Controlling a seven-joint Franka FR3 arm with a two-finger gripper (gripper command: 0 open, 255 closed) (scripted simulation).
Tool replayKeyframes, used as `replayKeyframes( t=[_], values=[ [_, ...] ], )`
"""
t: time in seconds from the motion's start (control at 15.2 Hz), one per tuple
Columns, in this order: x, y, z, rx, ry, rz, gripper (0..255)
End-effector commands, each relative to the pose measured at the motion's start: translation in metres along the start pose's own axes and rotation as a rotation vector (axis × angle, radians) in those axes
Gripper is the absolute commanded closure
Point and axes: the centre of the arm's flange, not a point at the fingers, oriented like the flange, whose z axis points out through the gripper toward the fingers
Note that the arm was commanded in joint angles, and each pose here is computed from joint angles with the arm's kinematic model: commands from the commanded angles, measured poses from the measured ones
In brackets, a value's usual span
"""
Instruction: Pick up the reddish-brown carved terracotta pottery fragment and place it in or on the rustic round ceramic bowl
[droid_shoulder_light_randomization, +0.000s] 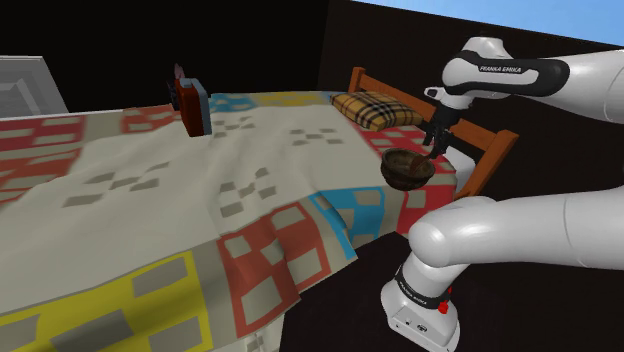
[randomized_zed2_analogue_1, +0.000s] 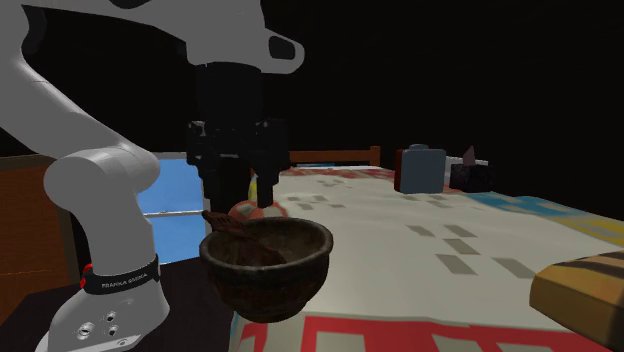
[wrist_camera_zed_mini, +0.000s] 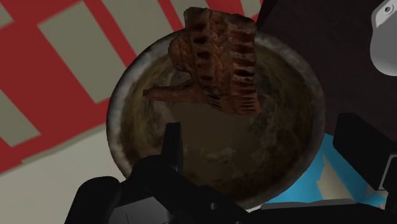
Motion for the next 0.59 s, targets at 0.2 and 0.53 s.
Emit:
replayKeyframes(
  t=[0.2, 0.53],
  values=[
    [0.0, 0.0, -0.05, 0.0, 0.0, 0.0, 0],
    [0.0, 0.0, -0.05, 0.0, 0.0, 0.0, 0]
  ],
)
